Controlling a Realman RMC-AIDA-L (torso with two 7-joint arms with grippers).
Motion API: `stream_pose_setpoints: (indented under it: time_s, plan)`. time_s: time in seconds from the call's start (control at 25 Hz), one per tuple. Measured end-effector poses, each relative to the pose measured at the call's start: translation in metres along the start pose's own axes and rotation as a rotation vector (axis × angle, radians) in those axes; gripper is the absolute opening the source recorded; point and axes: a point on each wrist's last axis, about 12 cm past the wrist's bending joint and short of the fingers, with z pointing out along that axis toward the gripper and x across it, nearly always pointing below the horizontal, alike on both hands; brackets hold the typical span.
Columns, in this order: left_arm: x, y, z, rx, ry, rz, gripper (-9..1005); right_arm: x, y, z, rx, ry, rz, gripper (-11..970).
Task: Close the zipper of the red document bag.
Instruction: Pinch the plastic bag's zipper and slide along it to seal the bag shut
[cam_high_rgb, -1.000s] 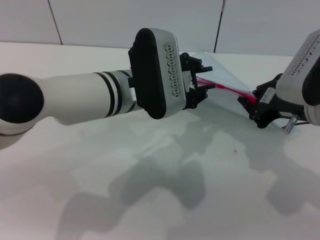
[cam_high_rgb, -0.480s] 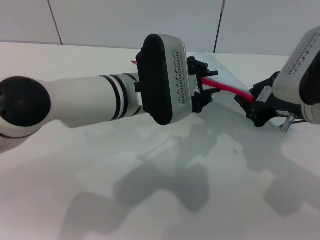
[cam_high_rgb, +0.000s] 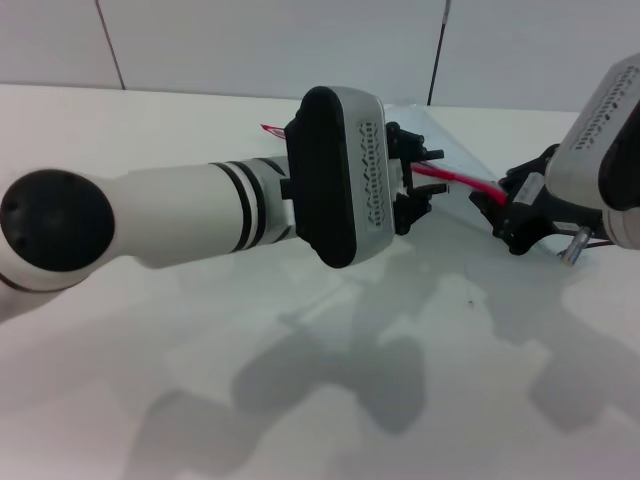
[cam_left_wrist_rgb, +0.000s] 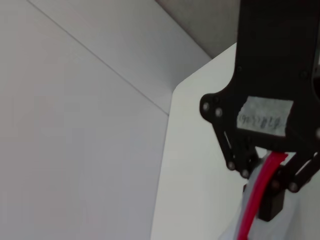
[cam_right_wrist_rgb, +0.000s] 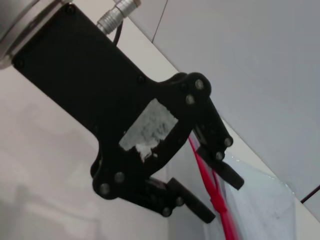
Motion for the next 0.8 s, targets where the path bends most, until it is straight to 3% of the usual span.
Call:
stream_pose_setpoints:
  time_s: [0.8]
  plan:
    - [-0.004,-0.0029,0.0019,0.004,-0.01,-0.002,290,0.0007,-0.0008,0.0006,0.0,0.003,0.003,50]
